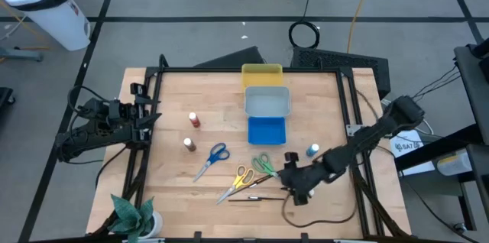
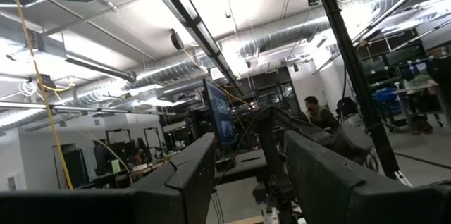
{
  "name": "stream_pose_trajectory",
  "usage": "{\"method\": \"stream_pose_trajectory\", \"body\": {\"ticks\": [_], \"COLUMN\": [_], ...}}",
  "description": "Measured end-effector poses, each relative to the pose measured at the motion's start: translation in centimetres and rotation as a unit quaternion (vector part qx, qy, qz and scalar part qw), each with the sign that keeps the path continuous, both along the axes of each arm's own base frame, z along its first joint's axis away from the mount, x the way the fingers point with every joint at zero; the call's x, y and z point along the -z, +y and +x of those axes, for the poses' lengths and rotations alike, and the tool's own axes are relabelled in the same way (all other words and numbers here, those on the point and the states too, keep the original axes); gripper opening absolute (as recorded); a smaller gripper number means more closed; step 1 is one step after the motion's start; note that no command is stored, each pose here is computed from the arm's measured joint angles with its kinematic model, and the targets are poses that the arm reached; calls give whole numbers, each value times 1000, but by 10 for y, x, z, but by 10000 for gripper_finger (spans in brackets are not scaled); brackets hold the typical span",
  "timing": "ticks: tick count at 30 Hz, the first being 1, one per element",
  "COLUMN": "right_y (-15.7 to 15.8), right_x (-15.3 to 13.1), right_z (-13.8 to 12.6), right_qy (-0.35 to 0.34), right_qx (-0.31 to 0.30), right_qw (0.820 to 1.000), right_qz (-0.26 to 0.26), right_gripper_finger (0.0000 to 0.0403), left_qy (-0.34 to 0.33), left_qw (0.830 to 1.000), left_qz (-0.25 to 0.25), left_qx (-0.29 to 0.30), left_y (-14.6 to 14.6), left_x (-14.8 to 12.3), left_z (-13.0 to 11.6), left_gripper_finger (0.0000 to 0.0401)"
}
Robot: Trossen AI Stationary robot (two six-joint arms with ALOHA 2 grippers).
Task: Pick & Place Paint Supplies
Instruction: Put the green scissors into the gray bin
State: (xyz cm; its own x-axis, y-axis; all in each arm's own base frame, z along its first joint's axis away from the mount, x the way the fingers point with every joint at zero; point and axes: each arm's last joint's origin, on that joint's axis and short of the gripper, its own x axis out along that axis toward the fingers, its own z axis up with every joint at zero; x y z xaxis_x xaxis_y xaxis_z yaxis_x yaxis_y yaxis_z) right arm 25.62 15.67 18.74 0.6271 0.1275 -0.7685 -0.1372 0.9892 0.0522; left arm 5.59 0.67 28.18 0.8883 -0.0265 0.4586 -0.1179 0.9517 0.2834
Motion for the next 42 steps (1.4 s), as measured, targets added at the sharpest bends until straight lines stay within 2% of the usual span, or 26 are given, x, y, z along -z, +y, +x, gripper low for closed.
{"method": "stream_pose_trajectory", "body": {"ticks": [6, 13, 20, 26, 35, 42], "right_y": [5, 6, -1, -9, -16, -17], "right_x": [28, 44, 52, 53, 53, 48], "right_z": [13, 15, 16, 18, 22, 22], "right_qy": [92, 133, 163, 172, 172, 159], "right_qx": [34, 55, 91, 125, 133, 115], "right_qw": [995, 989, 982, 977, 976, 980], "right_qz": [-35, -14, -18, -11, -12, -20], "right_gripper_finger": [189, 182, 173, 130, 32, 31], "left_qy": [0, 0, 0, 0, 0, 0], "left_qw": [1000, 1000, 1000, 1000, 1000, 1000], "left_qz": [0, 0, 0, 0, 0, 0], "left_qx": [0, 0, 0, 0, 0, 0], "left_y": [0, 0, 0, 0, 0, 0], "left_x": [0, 0, 0, 0, 0, 0], "left_z": [0, 0, 0, 0, 0, 0], "left_gripper_finger": [182, 182, 182, 182, 182, 182]}}
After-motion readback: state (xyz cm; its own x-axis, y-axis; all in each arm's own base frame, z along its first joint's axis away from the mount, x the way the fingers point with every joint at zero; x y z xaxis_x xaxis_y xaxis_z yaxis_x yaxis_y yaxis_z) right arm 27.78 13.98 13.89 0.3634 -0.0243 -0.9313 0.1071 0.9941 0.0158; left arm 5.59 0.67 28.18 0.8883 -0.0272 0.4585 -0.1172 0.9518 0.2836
